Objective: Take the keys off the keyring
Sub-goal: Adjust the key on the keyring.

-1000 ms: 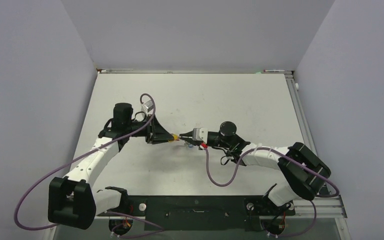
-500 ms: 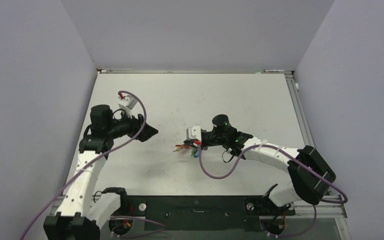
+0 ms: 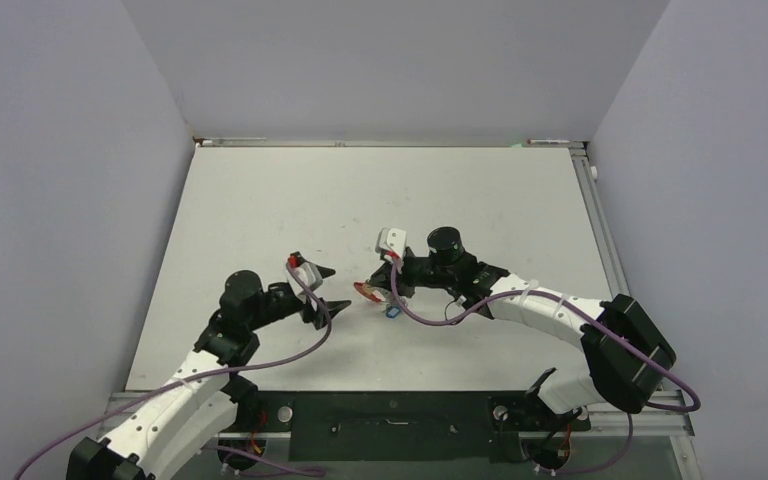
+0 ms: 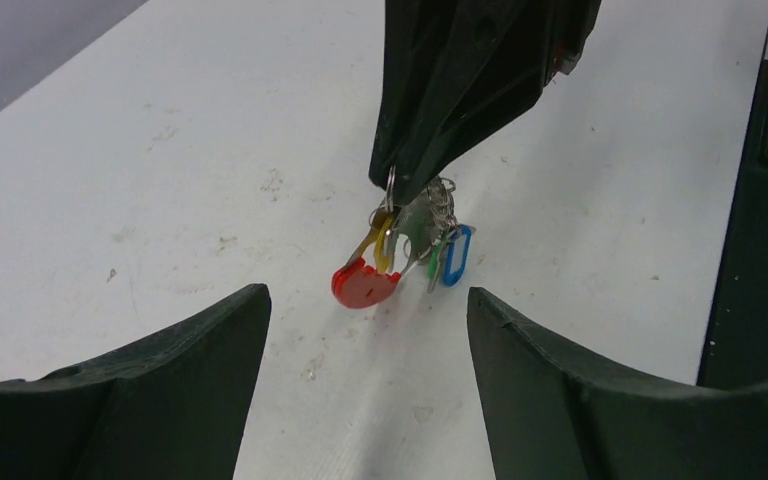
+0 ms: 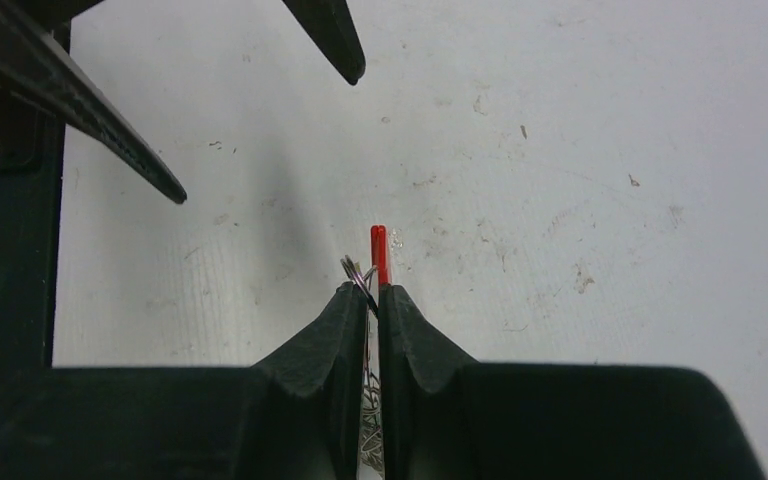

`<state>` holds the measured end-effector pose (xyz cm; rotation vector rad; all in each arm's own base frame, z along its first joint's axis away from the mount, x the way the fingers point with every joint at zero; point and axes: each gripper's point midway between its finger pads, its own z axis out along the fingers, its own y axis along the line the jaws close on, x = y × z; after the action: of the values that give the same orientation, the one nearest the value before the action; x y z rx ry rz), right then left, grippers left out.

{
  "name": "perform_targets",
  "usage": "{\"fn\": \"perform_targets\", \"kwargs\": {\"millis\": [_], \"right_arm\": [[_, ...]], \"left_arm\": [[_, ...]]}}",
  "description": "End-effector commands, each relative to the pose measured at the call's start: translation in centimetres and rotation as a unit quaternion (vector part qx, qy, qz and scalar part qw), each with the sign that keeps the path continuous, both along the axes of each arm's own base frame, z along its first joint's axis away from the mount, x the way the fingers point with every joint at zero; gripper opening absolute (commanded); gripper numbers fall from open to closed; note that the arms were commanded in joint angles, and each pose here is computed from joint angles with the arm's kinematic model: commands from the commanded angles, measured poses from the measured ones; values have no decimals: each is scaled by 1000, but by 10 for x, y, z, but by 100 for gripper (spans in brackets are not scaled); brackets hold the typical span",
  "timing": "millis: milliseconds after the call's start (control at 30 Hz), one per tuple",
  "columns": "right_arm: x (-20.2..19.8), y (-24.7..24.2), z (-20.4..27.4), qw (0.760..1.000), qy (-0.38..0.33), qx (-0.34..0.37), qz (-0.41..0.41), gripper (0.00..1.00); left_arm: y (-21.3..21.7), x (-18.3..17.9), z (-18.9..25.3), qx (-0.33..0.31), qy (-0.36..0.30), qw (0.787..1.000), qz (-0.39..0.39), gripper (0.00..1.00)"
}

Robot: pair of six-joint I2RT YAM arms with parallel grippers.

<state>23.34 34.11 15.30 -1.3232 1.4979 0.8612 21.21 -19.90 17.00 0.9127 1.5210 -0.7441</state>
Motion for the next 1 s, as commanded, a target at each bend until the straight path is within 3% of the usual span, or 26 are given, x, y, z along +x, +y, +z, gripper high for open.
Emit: {"fn": "perform_targets", "kwargs": {"millis": [0,167,367,967], "right_arm": [[15,8,47,997,7,63,-50,5],[20,6,44,993,52,63,-89,5],[23,7,51,986,84,86,-116,5],[17,8,55,982,103,109,-115,5]], "left_arm": [[-15,21,29,-16,-109,994,27,68],[-30,23,17,-2,-160,987,32,63],[-41,31,3,14,-168,985,42,58],[-54,44,-22,5,-85,993,85,56]]}}
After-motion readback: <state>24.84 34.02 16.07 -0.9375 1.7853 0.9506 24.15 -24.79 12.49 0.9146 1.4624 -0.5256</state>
